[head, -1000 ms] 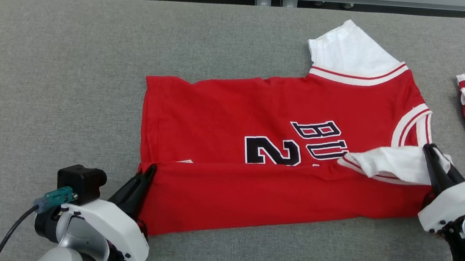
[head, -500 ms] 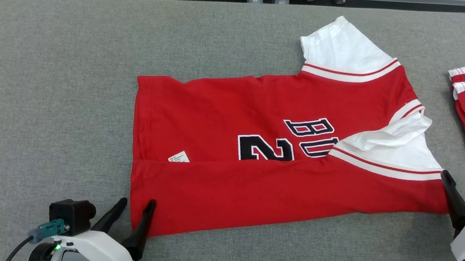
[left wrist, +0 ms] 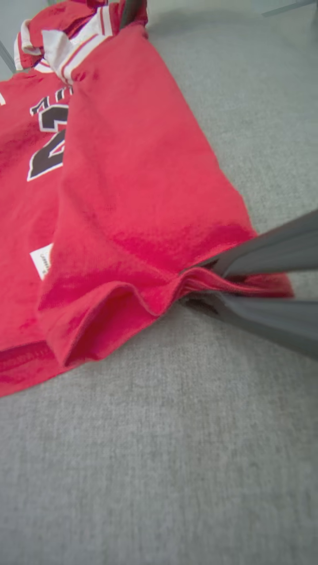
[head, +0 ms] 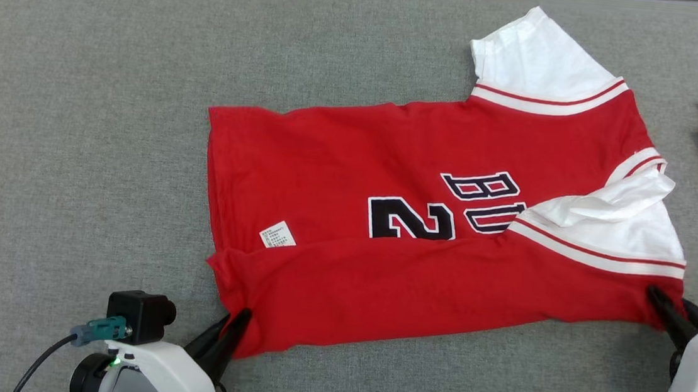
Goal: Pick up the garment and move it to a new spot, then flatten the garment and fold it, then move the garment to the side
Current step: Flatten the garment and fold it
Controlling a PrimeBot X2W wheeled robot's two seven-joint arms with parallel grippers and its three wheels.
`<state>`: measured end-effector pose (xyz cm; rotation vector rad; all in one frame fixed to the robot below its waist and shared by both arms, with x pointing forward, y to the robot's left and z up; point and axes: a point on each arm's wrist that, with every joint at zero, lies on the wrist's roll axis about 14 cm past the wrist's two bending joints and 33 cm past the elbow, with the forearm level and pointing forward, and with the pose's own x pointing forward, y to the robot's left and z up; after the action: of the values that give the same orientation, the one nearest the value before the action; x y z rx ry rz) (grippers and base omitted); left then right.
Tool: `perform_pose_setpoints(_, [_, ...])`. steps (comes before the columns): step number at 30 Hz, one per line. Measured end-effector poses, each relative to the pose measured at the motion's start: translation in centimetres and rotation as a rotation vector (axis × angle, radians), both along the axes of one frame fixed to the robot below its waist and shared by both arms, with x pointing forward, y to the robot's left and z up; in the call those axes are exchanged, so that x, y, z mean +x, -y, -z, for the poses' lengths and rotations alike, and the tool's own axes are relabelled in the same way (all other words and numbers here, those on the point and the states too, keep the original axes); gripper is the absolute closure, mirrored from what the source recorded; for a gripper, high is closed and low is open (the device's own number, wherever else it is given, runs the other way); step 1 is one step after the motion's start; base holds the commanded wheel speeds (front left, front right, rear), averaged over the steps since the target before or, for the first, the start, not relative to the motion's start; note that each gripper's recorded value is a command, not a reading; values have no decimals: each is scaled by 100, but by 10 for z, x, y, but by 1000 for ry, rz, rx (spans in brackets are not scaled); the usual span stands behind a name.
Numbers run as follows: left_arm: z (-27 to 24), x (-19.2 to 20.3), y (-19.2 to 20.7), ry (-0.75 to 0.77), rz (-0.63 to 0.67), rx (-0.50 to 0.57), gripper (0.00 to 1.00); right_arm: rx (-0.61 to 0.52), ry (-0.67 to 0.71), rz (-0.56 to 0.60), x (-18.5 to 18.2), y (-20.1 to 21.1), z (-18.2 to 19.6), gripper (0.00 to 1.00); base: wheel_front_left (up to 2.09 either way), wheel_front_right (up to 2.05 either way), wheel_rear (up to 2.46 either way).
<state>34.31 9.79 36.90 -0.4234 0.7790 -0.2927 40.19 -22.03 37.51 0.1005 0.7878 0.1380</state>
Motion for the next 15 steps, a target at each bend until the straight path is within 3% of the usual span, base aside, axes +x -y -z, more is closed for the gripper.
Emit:
perform_pose_setpoints(13, [-39, -47, -16, -29, 26, -52, 100, -24, -76, -13, -54, 31, -32, 100, 0, 0, 0])
perform_pose_setpoints(14, [-38, -48, -16, -42, 17, -66, 100, -23, -92, -14, -56, 30, -29, 95, 0, 0, 0])
perform_pose_setpoints(15, [-36, -49, -17, -54, 10, -67, 78, -21, -110, -22, -59, 28, -25, 66, 0, 0, 0])
